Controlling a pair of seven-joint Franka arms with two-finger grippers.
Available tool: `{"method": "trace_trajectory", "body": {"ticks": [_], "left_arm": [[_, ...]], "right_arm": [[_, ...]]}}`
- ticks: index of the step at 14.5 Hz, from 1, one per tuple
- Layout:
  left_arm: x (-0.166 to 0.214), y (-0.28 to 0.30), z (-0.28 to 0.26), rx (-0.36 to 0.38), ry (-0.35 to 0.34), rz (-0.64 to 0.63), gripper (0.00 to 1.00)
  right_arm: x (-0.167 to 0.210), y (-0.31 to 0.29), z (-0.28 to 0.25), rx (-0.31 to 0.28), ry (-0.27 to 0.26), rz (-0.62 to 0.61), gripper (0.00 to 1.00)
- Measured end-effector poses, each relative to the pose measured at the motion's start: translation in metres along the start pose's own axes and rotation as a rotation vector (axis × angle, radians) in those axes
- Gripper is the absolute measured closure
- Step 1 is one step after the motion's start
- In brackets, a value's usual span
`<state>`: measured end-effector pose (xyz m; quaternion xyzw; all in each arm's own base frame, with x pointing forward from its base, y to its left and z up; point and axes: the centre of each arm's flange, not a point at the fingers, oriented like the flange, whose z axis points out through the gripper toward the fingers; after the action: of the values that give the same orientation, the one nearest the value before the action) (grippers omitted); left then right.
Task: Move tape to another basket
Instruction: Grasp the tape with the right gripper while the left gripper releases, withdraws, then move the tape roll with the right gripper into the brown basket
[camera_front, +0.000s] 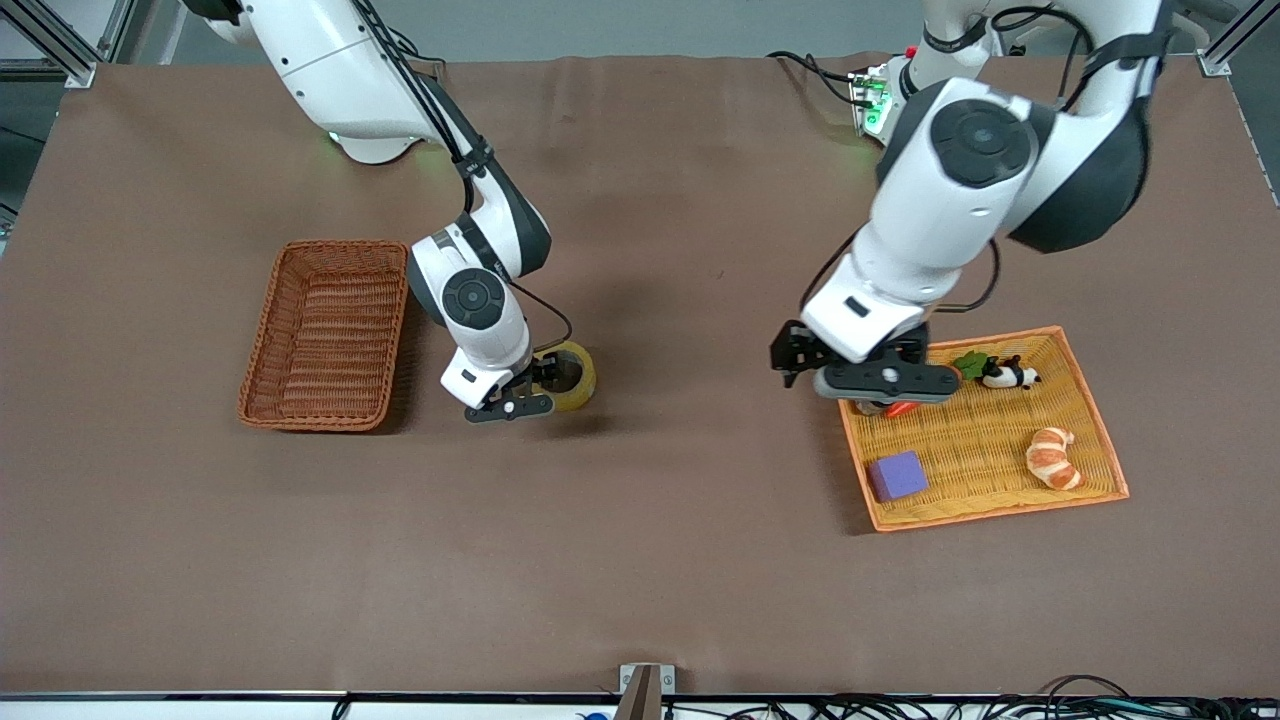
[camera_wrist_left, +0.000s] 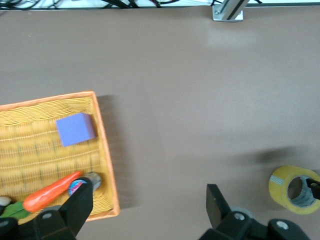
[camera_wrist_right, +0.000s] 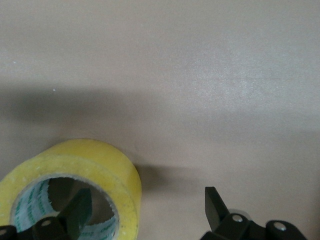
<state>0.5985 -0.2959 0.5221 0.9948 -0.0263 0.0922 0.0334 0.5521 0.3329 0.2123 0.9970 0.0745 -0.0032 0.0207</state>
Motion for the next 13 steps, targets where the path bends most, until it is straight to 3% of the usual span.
{"method": "trace_trajectory", "body": {"ticks": [5,6,11,13], "left_arm": [[0.014,-0.087,-0.049,-0.013,-0.008,-0.108,0.00],[0.014,-0.103,-0.058,-0.013,-0.010,-0.101,0.00],[-0.001,-0.133,-0.090,0.014,-0.054,-0.073,0.00],[-0.010,-0.133,-0.095,0.023,-0.074,-0.064,0.00]], "right_arm": [[-0.011,0.006,0.026,0.029,0.040,0.018,0.04],[-0.012,0.006,0.028,0.028,0.037,0.018,0.10],[-0.011,0.004,0.025,0.031,0.042,0.016,0.66],[-0.010,0.005,0.024,0.029,0.039,0.018,0.78]]}}
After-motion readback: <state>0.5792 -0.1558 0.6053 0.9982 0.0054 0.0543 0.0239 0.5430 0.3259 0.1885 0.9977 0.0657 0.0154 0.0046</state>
